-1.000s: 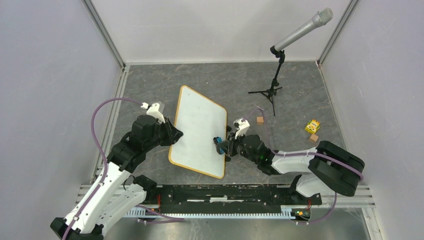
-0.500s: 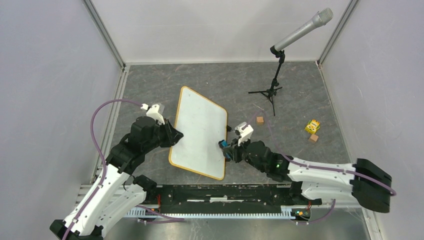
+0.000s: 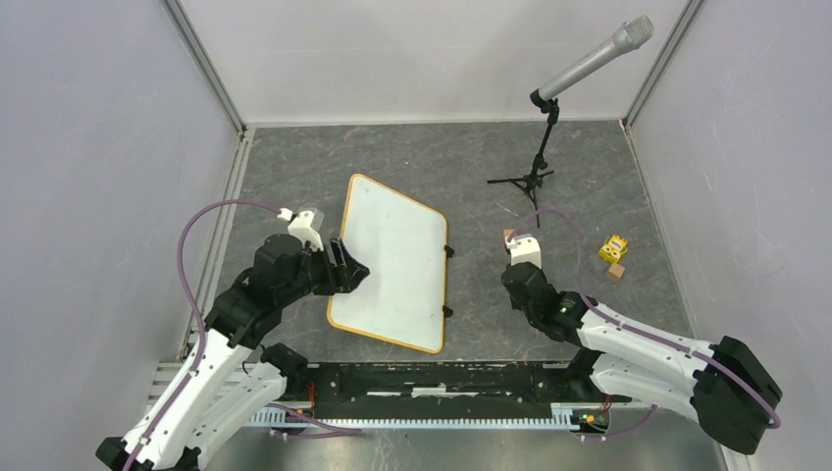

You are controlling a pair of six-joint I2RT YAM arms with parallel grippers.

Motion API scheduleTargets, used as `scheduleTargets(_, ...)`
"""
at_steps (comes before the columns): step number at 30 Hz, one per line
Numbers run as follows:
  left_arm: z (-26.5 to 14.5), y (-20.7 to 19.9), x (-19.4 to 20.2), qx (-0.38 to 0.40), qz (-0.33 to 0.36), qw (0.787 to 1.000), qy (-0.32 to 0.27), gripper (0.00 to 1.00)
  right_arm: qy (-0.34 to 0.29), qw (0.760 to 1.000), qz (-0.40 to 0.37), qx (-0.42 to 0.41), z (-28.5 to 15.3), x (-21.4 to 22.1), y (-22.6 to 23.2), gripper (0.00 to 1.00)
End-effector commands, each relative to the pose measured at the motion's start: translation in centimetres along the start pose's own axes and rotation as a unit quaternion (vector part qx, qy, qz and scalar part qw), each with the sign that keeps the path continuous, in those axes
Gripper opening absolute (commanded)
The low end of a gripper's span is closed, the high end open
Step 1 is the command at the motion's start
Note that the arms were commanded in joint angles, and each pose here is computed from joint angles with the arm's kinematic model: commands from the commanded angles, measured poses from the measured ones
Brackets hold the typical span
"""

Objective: Erase the whiteboard

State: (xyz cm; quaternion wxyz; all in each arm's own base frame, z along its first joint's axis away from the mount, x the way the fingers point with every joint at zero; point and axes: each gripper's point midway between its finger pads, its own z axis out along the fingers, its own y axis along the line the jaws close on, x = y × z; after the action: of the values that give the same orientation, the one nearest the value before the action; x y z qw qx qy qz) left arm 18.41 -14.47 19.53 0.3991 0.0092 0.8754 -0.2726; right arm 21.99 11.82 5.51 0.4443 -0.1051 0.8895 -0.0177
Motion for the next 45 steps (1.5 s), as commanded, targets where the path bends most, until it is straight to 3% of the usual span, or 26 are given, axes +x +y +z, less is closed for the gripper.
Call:
scheduleTargets(1, -0.7, -0.3, -0.7, 0.011, 0.018, 1.000, -0.022, 0.75, 0.039, 0.999, -0.013, -0.016, 0.0, 1.5, 0.6, 0.20)
scheduleTargets(7, -1.2, -0.4, -1.0, 0.015, 0.019, 0.999, -0.034, 0.79, 0.040, 0.999, -0.015, -0.031, -0.1, 0.6, 1.4, 0.26)
scheduleTargets(13, -2.6, -0.2, -2.1, 0.010, 0.020, 0.997, -0.077, 0.88, 0.024, 0.999, -0.009, -0.037, -0.3, 0.1, 1.4, 0.41)
scheduleTargets(18, -3.7, -0.1, -3.2, 0.000, 0.021, 0.995, -0.101, 0.91, 0.010, 0.999, -0.015, -0.034, -1.1, -1.6, 1.1, 0.58)
scheduleTargets(22, -4.7, -0.3, -4.5, -0.004, 0.023, 0.992, -0.124, 1.00, -0.010, 0.999, -0.006, -0.041, -2.0, -2.7, 0.8, 0.76)
scheduleTargets(28, -7.1, -0.5, -6.9, -0.014, 0.021, 0.984, -0.176, 1.00, -0.043, 0.997, 0.010, -0.062, -2.6, -3.6, 1.1, 0.94)
scheduleTargets(35, -9.3, -1.5, -8.8, 0.001, 0.015, 0.976, -0.218, 1.00, -0.082, 0.988, 0.012, -0.131, -4.3, -5.8, 2.9, 0.98)
scheduleTargets(38, -9.4, -1.9, -8.4, 0.017, 0.015, 0.976, -0.217, 1.00, -0.150, 0.967, 0.026, -0.205, -6.0, -7.0, 4.4, 0.98)
scheduleTargets(40, -9.5, -2.1, -8.2, 0.024, 0.017, 0.976, -0.216, 1.00, -0.186, 0.958, 0.051, -0.212, -6.4, -7.2, 4.1, 0.98)
scheduleTargets(45, -10.3, -4.3, -9.0, 0.070, 0.037, 0.973, -0.215, 1.00, -0.186, 0.962, 0.059, -0.193, -6.5, -7.5, 3.3, 0.98)
